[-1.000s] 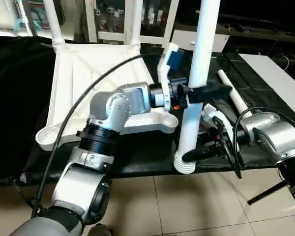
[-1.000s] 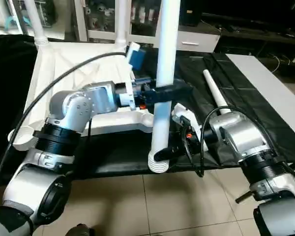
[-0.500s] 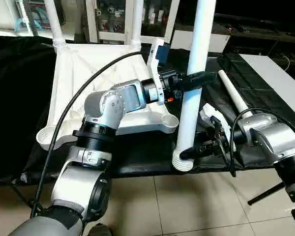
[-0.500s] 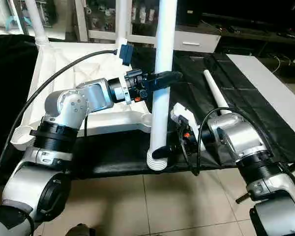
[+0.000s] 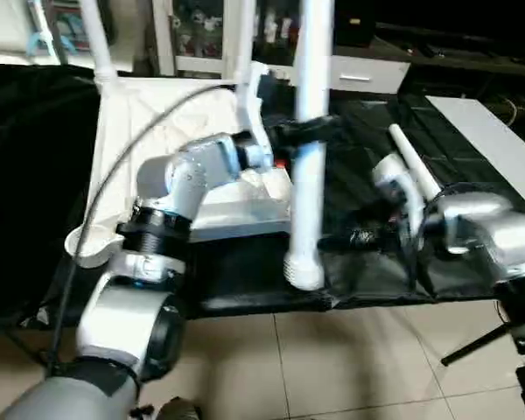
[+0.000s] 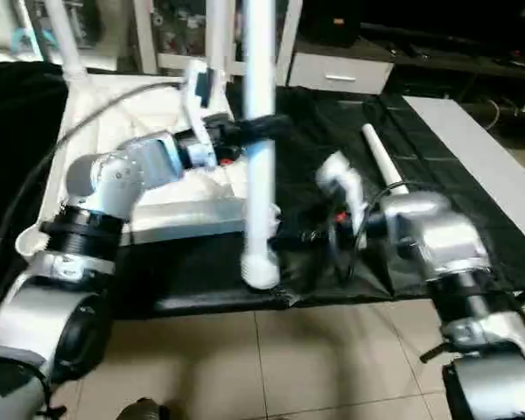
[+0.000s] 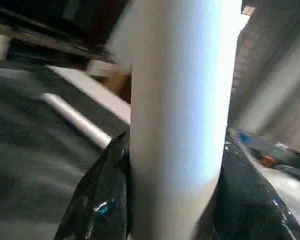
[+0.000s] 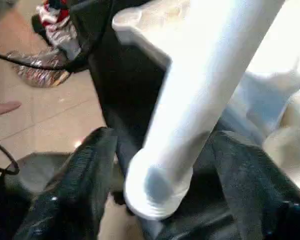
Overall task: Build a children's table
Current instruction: Insert table leg to table base
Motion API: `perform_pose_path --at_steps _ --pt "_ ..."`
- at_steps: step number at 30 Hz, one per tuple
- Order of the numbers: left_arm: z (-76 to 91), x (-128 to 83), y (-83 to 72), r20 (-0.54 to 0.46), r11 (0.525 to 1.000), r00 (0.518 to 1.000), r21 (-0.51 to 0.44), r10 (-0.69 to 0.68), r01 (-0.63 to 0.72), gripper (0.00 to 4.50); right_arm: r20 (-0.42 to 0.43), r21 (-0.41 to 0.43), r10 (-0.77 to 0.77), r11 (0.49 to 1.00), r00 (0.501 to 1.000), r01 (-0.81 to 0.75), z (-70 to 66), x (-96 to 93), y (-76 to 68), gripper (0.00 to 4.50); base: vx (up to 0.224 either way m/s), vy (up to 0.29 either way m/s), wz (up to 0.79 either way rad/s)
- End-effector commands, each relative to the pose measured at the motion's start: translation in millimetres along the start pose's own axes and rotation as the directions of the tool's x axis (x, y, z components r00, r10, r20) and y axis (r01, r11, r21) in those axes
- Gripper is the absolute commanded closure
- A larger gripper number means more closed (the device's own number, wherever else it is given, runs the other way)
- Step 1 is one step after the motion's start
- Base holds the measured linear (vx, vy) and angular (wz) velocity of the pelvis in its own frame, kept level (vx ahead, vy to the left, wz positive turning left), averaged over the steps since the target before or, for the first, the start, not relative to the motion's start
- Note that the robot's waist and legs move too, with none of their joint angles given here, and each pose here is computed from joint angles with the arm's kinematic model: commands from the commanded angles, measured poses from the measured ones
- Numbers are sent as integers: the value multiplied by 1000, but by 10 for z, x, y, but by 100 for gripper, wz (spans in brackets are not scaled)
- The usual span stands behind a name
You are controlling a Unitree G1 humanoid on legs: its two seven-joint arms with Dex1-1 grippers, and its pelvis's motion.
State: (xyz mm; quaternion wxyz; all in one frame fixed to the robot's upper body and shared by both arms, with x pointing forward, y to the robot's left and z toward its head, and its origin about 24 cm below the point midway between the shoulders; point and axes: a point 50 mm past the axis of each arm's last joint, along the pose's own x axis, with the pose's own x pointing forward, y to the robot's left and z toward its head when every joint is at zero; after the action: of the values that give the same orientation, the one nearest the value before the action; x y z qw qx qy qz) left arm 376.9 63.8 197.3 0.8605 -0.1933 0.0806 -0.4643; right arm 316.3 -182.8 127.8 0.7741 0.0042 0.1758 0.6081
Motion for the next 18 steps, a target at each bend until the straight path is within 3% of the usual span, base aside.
perform_pose_path --at_steps 1,6,8,11,14,18 --pt "134 47 -58 30 999 1000 49 9 -10 275 40 11 -53 999 998 53 23 -129 -9 101 0 0 0" --pt "186 23 -13 46 996 997 58 63 -66 276 108 40 -129 991 986 125 9 -277 -8 50 0 0 0" --pt "210 14 23 50 990 991 54 124 -127 276 144 37 -223 975 964 220 10 -347 -51 46 0 0 0" --pt "231 18 43 56 987 986 34 156 -158 276 219 132 -325 944 920 302 32 -398 -88 43 0 0 0" --pt "229 18 45 51 986 985 23 164 -166 276 267 252 -349 925 898 285 41 -386 -90 43 0 0 0" --pt "235 27 32 49 986 986 27 162 -163 276 245 297 -341 917 908 265 -8 -238 -65 43 0 0 0"
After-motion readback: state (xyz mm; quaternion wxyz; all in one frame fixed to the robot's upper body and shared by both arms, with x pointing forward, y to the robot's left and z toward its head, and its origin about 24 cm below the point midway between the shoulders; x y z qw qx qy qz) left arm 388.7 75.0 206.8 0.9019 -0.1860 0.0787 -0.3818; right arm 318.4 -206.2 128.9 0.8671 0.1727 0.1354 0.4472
